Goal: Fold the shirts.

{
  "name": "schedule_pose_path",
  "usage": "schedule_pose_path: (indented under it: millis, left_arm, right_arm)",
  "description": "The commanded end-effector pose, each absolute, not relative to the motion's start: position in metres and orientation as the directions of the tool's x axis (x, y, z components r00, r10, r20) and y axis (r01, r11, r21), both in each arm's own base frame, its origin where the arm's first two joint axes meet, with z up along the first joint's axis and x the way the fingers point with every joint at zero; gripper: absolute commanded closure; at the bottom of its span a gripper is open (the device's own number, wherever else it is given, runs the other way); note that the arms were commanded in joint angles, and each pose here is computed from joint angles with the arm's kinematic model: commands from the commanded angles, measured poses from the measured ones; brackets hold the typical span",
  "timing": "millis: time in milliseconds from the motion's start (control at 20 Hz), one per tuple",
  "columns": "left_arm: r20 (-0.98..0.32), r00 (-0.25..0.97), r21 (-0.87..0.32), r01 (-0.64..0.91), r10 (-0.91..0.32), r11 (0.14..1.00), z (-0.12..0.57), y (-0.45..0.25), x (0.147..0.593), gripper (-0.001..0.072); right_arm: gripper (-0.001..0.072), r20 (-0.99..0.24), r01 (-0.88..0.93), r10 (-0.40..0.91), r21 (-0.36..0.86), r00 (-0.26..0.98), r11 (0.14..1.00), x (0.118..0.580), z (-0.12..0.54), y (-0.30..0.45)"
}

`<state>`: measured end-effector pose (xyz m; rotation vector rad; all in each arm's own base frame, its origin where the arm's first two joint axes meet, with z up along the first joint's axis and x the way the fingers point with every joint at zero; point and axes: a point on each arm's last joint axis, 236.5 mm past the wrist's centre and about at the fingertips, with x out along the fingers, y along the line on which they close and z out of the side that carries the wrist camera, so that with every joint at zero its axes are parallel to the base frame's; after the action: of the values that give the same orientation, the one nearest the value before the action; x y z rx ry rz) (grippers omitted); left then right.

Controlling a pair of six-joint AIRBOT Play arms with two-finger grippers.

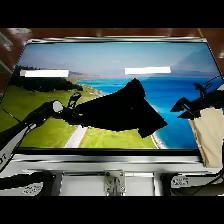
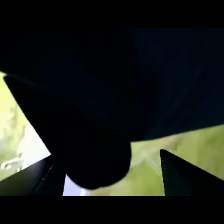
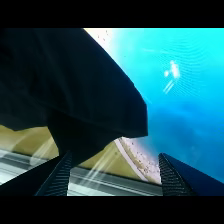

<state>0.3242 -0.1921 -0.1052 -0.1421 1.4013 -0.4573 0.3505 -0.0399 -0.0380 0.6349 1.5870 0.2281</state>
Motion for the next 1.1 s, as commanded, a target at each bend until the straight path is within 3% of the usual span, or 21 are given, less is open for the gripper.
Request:
schedule_pose_path:
  millis: [0, 100, 200, 500, 550, 650, 700, 850, 950, 1050]
  left_arm:
    - [-0.917, 0.117, -0.364, 0.140, -0.381, 0.921, -0.121, -0.195, 0.332, 0.0299]
    - [-0.917, 0.115, -0.364, 0.142, -0.381, 0.920, -0.121, -0.195, 0.332, 0.0563]
    - [-0.917, 0.091, -0.369, 0.171, -0.387, 0.914, -0.115, -0.197, 0.330, 0.0670]
    - [-0.904, 0.095, -0.388, 0.225, -0.417, 0.894, -0.082, -0.202, 0.345, 0.0668]
    - [-0.903, 0.089, -0.391, 0.232, -0.420, 0.891, -0.078, -0.204, 0.345, 0.0668]
    - [-0.902, 0.083, -0.394, 0.240, -0.423, 0.887, -0.072, -0.205, 0.345, 0.0668]
    - [-0.900, 0.094, -0.395, 0.244, -0.427, 0.886, -0.067, -0.205, 0.347, 0.0669]
    - [-0.870, 0.201, -0.377, 0.314, -0.450, 0.871, -0.018, -0.206, 0.368, 0.0670]
    - [-0.829, 0.333, -0.316, 0.383, -0.449, 0.868, 0.050, -0.197, 0.389, 0.0670]
    - [-0.715, 0.534, -0.221, 0.442, -0.452, 0.870, 0.156, -0.180, 0.406, 0.0670]
  right_arm:
    - [0.0052, -0.859, 0.257, 0.512, 0.492, -0.015, 0.832, 0.344, -0.055, -0.035]
    - [0.0051, -0.878, 0.239, 0.475, 0.451, -0.054, 0.860, 0.335, -0.074, -0.028]
    - [0.0052, -0.902, 0.202, 0.425, 0.404, -0.077, 0.892, 0.331, -0.092, -0.022]
    - [0.0078, -0.907, 0.178, 0.406, 0.384, -0.112, 0.906, 0.333, -0.119, -0.001]
    - [0.0181, -0.903, 0.179, 0.411, 0.387, -0.126, 0.905, 0.332, -0.123, 0.003]
    - [0.0541, -0.900, 0.162, 0.414, 0.392, -0.135, 0.906, 0.332, -0.124, 0.012]
    - [0.0641, -0.896, 0.158, 0.426, 0.406, -0.124, 0.900, 0.335, -0.120, 0.017]
    - [0.0643, -0.886, 0.107, 0.464, 0.462, 0.007, 0.880, 0.363, -0.079, 0.025]
    - [0.0644, -0.839, -0.006, 0.510, 0.518, 0.188, 0.855, 0.397, -0.009, 0.034]
    - [0.0644, -0.722, -0.166, 0.545, 0.530, 0.426, 0.832, 0.427, 0.103, 0.043]
